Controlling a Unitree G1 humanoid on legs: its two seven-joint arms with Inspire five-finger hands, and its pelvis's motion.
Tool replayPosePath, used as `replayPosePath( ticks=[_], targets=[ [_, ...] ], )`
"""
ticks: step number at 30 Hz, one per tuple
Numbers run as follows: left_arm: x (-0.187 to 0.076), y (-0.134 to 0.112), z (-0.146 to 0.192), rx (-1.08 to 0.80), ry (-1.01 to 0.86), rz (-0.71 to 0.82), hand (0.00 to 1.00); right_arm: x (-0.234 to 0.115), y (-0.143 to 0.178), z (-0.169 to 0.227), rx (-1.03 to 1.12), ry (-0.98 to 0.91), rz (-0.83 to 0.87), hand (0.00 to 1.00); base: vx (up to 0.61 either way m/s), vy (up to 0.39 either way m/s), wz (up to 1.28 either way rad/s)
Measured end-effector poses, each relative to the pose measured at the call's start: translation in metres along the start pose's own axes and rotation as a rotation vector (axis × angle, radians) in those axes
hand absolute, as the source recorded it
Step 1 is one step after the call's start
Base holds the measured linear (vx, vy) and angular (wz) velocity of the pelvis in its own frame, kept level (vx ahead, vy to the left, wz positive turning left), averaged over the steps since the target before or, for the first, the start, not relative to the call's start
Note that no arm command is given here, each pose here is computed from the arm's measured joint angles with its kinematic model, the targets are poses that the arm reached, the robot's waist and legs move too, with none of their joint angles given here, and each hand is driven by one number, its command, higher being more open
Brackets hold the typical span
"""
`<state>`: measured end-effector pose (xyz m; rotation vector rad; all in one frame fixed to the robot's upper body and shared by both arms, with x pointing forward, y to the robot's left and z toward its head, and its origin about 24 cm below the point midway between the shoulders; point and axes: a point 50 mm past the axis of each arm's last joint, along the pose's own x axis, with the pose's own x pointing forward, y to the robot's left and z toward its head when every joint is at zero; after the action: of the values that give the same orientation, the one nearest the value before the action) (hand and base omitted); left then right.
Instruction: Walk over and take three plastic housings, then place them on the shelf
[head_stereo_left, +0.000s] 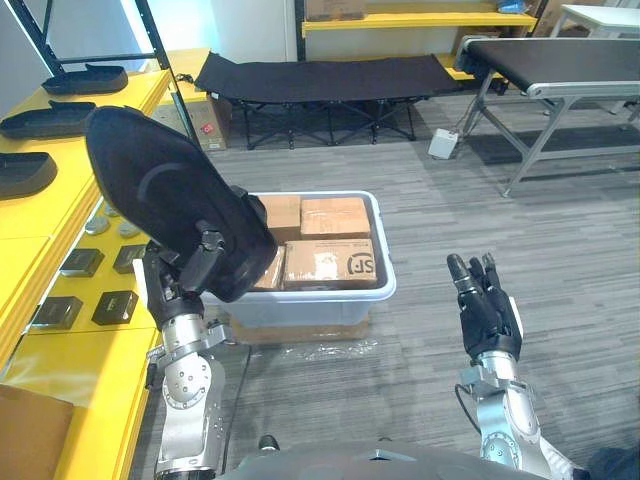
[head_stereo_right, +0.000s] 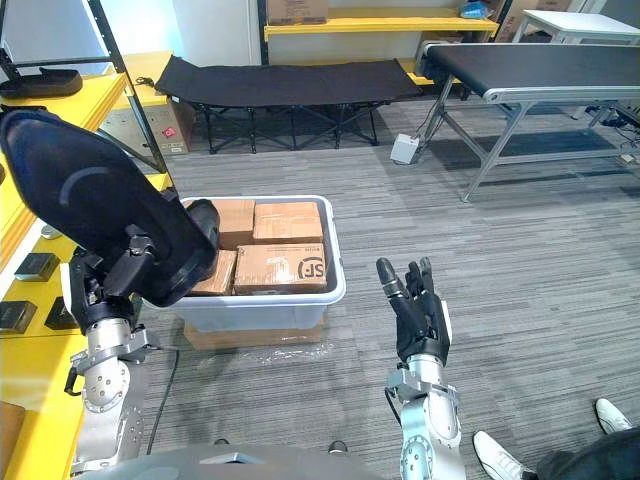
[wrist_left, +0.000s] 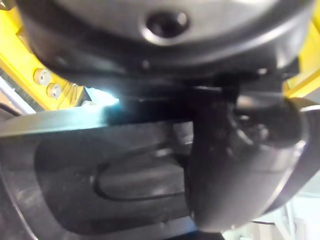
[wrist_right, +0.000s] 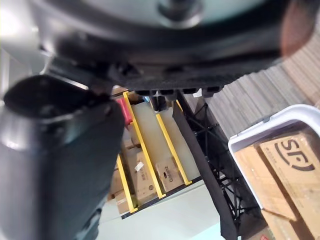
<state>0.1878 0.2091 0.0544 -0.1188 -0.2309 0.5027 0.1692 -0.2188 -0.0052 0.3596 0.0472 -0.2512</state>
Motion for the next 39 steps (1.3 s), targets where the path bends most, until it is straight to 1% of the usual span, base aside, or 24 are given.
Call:
replayPosePath(
  ticks=[4,6,7,10,13,15,16,18,22,23,25,28,36,39],
  targets=[
    [0.0,0.011,0.018,0.019,-0.073,0.054,0.0,0.008,0.01,0.003,0.004,-0.014,0.069,1.0,0.02,-0.013,0.31],
    [0.0,0.021,0.028,0.065,-0.118,0.101,0.0,0.017,0.026,-0.001,0.02,-0.003,0.13,1.0,0.03,-0.016,0.67],
    [-0.001,0.028,0.031,0.076,-0.129,0.136,0.0,0.022,0.039,-0.005,0.029,0.012,0.184,1.0,0.04,-0.018,0.86],
    [-0.012,0.048,0.032,0.111,-0.11,0.236,0.0,0.034,0.076,-0.016,0.033,0.055,0.328,1.0,0.03,-0.017,0.91],
    [-0.023,0.059,0.028,0.126,-0.066,0.261,0.0,0.043,0.093,-0.013,-0.021,0.041,0.394,1.0,0.02,-0.011,1.76],
    [-0.024,0.055,0.025,0.101,-0.042,0.201,0.0,0.048,0.083,-0.008,-0.079,0.025,0.347,1.0,0.0,0.03,2.72],
    [-0.024,0.051,0.024,0.09,-0.041,0.158,0.0,0.049,0.07,-0.005,-0.098,0.026,0.303,1.0,0.04,0.078,2.22],
    [-0.025,0.054,0.024,0.07,-0.033,0.162,0.0,0.05,0.058,0.0,-0.102,0.018,0.274,1.0,0.06,0.124,1.59],
    [-0.031,0.063,0.027,0.066,-0.018,0.178,0.0,0.047,0.068,-0.004,-0.086,0.031,0.353,1.0,-0.03,0.119,0.0],
    [-0.032,0.062,0.026,0.064,-0.014,0.166,0.0,0.046,0.069,-0.005,-0.084,0.033,0.359,1.0,-0.08,0.126,-0.26],
    [-0.032,0.053,0.023,0.043,0.0,0.091,0.0,0.042,0.072,-0.007,-0.075,0.036,0.367,1.0,-0.08,0.105,-0.05],
    [-0.032,0.045,0.022,0.033,0.006,0.036,0.0,0.038,0.075,-0.007,-0.088,0.035,0.392,1.0,-0.06,0.084,0.01],
    [-0.028,0.044,0.025,0.04,-0.015,0.012,0.0,0.041,0.088,0.013,-0.101,-0.058,0.439,1.0,0.0,0.054,0.23],
    [-0.025,0.042,0.026,0.038,-0.028,0.001,0.0,0.043,0.09,0.014,-0.091,-0.064,0.409,1.0,0.06,0.077,0.36]
  ],
)
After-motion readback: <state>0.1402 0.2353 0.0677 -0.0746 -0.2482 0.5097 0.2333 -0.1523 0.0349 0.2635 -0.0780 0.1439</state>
